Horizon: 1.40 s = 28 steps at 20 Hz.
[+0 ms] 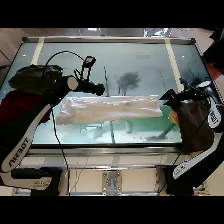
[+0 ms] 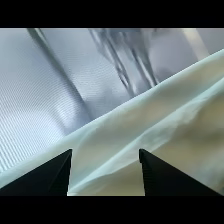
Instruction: Fold the shirts.
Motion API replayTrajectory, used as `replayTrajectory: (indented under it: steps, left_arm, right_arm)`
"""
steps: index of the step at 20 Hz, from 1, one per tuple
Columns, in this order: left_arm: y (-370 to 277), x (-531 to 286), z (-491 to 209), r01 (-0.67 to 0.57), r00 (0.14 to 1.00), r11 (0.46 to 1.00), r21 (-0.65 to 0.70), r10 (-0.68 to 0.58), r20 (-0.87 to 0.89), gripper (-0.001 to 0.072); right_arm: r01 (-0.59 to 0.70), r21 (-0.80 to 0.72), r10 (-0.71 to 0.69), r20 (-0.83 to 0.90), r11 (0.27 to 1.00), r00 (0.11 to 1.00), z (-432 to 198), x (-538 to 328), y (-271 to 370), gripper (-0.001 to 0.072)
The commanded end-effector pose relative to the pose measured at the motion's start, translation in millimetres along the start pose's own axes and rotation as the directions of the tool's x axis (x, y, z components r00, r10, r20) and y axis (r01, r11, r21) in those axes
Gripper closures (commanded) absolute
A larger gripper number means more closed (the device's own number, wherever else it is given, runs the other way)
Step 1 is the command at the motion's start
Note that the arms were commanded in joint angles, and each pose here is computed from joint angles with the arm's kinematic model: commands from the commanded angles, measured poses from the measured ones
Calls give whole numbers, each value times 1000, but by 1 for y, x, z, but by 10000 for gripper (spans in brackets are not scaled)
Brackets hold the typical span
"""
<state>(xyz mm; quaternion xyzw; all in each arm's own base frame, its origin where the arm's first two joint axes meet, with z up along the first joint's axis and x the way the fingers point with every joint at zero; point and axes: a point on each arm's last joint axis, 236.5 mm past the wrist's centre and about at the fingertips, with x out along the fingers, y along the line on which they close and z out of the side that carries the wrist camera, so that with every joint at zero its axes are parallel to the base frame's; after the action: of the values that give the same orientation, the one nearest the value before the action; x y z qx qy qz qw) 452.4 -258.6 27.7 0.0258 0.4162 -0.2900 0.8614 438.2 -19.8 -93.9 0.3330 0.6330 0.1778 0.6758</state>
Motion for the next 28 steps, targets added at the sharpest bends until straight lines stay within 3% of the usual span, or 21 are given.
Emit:
replayTrajectory:
  steps: [1,7,9,10,11,13,14,20,25,28]
  left_arm:
    - [-2,3,-2,3,1000,1000,3,-3,-8,224]
    - [-2,4,-3,3,1000,1000,2,-3,-11,223]
    - [-1,7,-6,4,1000,1000,0,-4,-22,224]
    - [0,11,-12,6,999,1000,-3,-6,-41,226]
    - [-1,17,-22,13,997,1000,-8,-14,-78,309]
    - [-7,29,-52,40,982,999,-17,-43,-186,664]
    - [-12,37,-70,57,967,998,-19,-60,-246,690]
    - [-75,71,-144,166,878,985,39,-130,-460,690]
    - [-120,86,-126,199,924,972,122,-144,-354,691]
    - [-107,69,-95,171,951,979,115,-134,-280,690]
  right_arm:
    - [14,-31,-16,-65,999,998,-9,25,6,149]
    - [-35,-84,19,-180,996,983,-32,59,42,187]
    - [-113,-77,94,-218,991,972,-40,61,66,515]
    - [-183,-86,157,-248,979,956,-47,57,84,640]
    - [-265,-101,229,-276,959,934,-54,49,104,697]
    - [-343,-110,299,-296,933,907,-62,31,132,698]
    - [-363,-128,314,-295,923,902,-65,20,145,698]
    - [-314,-261,279,-163,913,946,-79,-54,214,698]
    - [-283,-366,257,-121,886,959,-99,-72,276,699]
    - [-265,-449,237,-119,854,964,-108,-51,318,699]
